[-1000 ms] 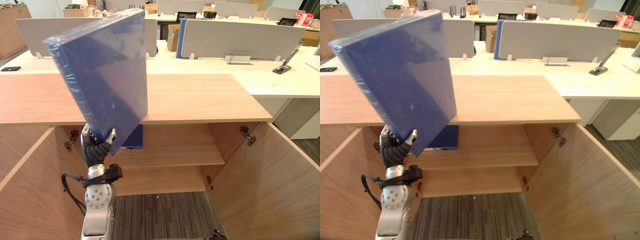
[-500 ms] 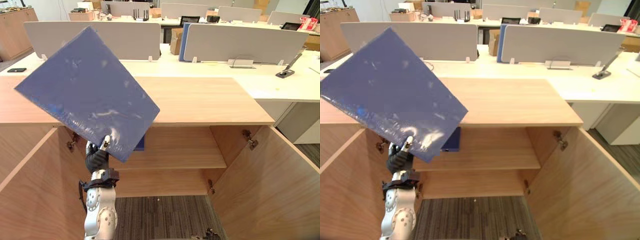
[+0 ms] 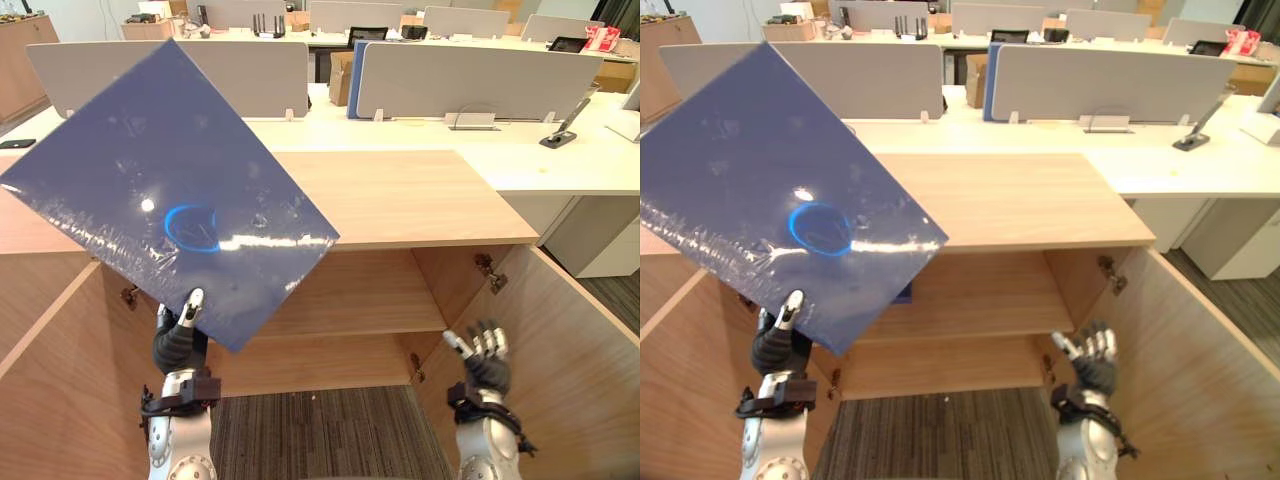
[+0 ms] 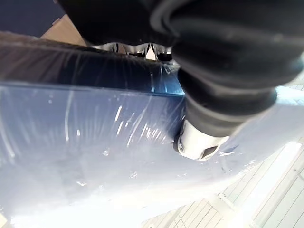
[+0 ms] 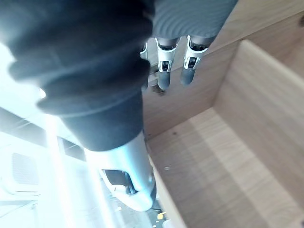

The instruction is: Walk over to the cabinet, pick up the folder, carry it to the office cabinet, place the folder inside the office cabinet, then close the office cabinet door

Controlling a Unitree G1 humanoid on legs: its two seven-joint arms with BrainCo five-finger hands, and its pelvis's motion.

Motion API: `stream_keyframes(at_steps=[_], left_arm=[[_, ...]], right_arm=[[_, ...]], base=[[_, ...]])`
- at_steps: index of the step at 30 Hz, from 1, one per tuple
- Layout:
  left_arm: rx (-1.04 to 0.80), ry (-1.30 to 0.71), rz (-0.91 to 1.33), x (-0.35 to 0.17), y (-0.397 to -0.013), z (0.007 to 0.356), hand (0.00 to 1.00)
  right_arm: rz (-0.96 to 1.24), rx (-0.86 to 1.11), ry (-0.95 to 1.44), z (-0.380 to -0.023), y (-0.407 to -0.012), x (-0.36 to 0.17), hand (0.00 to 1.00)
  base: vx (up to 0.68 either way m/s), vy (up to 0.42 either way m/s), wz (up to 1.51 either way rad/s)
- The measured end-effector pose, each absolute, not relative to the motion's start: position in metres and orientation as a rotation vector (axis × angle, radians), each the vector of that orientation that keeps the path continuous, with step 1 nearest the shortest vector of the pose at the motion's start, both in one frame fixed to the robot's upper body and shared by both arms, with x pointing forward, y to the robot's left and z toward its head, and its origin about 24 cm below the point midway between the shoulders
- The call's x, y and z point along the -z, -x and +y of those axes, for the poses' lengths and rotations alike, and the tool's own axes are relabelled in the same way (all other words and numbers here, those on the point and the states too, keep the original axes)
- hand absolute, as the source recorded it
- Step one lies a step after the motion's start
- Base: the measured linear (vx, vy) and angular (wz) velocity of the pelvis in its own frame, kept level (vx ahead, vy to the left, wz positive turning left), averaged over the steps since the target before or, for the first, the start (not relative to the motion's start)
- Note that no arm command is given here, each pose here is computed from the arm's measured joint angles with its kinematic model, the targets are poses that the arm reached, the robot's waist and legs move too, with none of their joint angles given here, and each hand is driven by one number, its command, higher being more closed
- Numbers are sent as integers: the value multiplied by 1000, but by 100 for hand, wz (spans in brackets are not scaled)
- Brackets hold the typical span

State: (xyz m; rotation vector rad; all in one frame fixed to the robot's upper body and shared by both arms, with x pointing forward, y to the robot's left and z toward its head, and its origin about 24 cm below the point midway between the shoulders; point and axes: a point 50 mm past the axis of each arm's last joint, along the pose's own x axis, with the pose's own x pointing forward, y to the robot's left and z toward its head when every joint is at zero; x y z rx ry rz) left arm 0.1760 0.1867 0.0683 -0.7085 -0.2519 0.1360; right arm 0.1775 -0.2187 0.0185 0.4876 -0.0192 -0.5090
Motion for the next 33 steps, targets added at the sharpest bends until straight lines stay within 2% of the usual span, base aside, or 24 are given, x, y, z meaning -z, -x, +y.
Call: stream_keyframes(at_steps=[4,7,11,14,19,24,33], left_arm=[[-132,664,-235,-67,-175,185,100],[-114,633,-228,-67,-175,183,100],[-51,573,-221,-67,-181,178,100],[10,501,-203,-65,-190,179,100],[64,469,-216,-69,-203,177,100],[115,473,-240,-75,-213,169,100],[146,454,-211,-72,-214,166,100]], right_arm=[[-175,496,-485,-221,-179,-51,0],[-295,420,-569,-213,-188,-74,0],[-457,98,-649,-177,-226,-116,0],[-499,-183,-601,-149,-260,-145,0],[-374,-400,-570,-120,-301,-147,0],[-209,-423,-596,-113,-324,-130,0],[-128,-431,-524,-111,-343,-128,0]], base=[[0,0,0],[0,0,-5],[0,0,-2],[0,0,0],[0,0,1],[-4,1,4],[-33,6,1]])
